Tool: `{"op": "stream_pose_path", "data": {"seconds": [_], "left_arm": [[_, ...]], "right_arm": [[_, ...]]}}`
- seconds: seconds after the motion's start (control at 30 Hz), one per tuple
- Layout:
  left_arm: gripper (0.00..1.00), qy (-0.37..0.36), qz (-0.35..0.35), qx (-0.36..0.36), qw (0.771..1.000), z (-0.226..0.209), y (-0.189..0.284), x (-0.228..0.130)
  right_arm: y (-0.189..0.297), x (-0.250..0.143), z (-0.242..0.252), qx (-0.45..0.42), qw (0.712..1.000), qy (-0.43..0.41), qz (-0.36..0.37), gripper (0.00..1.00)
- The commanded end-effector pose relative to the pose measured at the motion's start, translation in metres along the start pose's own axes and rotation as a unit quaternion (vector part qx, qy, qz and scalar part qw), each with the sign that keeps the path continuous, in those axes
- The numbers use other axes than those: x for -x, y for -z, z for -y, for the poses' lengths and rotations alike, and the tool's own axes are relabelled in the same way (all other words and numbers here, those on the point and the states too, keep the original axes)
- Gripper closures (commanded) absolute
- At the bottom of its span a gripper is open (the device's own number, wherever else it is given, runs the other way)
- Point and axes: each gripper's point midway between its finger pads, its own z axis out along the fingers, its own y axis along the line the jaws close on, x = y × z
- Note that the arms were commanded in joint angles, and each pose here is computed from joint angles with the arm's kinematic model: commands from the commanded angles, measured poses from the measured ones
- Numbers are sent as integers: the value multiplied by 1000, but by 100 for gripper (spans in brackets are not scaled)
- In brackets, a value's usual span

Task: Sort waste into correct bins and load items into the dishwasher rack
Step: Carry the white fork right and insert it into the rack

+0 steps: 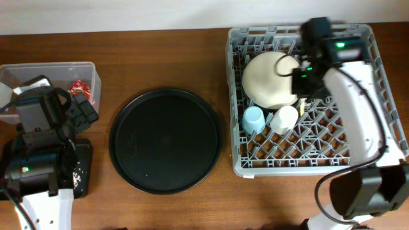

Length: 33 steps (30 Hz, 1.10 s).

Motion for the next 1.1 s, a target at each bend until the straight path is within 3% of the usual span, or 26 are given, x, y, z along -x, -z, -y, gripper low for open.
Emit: {"op": "stream_pose_path", "data": {"seconds": [0.0,0.13,0.4,0.77,0.87,0.93,1.07], "left_arm": [[1,3,5,5,1000,-3,2,2],[1,3,5,5,1000,-3,2,2],[1,3,5,5,1000,-3,2,2],[1,3,5,5,1000,-3,2,2],[1,3,5,5,1000,-3,2,2],[1,3,5,5,1000,-3,2,2],[1,3,5,5,1000,-3,2,2]], "right_arm": [[-3,9,44,-22,1000,-6,12,74],[-8,14,68,-27,999,-12,17,74],[-44,13,54,3,996,83,-30,74],[-107,3,53,-7,991,96,-92,74],[-108,5,59,-16,992,93,-89,64],[-109,4,65,-14,993,76,-91,49],[-104,4,61,20,994,63,-86,30]]}}
